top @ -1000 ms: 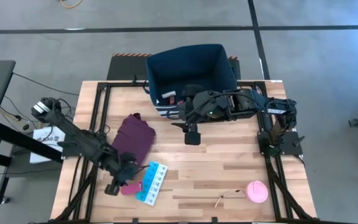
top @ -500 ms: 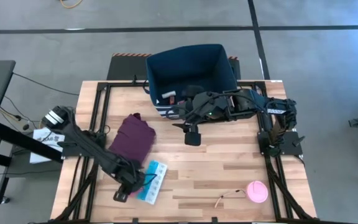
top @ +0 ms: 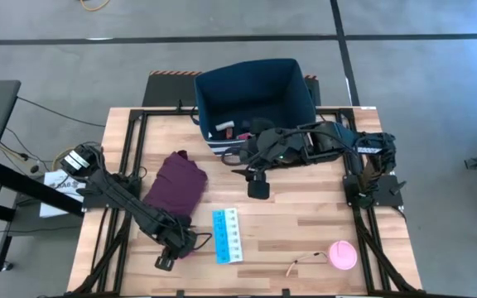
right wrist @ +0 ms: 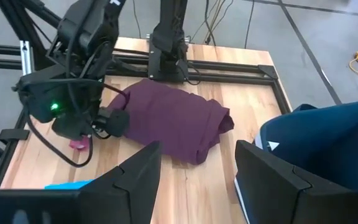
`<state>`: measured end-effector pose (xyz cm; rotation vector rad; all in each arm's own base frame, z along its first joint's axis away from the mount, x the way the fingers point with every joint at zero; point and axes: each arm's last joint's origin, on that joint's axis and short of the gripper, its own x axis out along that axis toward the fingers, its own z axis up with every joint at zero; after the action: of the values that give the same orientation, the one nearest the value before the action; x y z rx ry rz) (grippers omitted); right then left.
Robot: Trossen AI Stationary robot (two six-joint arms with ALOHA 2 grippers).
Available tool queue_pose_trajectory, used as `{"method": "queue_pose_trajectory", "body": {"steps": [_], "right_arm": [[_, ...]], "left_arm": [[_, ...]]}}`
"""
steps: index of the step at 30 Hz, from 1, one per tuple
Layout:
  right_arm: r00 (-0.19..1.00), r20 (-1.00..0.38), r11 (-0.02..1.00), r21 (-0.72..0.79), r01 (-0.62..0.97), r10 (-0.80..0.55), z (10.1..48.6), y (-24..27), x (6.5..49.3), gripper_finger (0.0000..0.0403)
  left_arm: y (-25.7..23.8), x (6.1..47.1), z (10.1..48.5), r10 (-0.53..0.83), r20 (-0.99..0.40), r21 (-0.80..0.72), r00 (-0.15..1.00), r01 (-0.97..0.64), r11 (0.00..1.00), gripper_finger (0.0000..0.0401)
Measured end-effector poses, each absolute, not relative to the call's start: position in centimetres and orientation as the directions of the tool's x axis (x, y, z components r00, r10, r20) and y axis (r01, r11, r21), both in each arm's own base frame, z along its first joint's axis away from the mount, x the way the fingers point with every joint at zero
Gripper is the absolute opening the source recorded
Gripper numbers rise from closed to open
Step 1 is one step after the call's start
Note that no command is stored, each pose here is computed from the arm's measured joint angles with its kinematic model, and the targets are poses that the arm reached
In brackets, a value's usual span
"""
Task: Pick & place medical supplies in basket/bin
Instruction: Put the red bandage into the blue bin
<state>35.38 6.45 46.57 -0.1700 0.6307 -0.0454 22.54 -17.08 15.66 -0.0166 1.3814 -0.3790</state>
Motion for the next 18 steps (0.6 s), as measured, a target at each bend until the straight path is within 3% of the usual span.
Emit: {"method": "queue_pose_trajectory", "body": {"steps": [7,13,18], "right_arm": [[0.806,-0.587,0.984,-0.175,-0.034,-0.077,46.5,7.3,35.2,0.0196],[0.782,-0.616,0.981,-0.192,-0.040,-0.089,46.2,7.2,35.0,0.0196],[0.764,-0.638,0.979,-0.198,-0.042,-0.097,46.0,7.0,34.8,0.0196]], "left_arm": [[-16.5,22.6,17.2,-0.209,-0.963,-0.148,0.172,0.313,0.938,0.0063],[-14.1,22.4,24.2,0.035,-0.961,0.134,0.275,0.352,0.926,0.0067],[-10.3,22.8,32.8,0.307,-0.793,0.488,0.526,0.248,0.837,0.0071]]}}
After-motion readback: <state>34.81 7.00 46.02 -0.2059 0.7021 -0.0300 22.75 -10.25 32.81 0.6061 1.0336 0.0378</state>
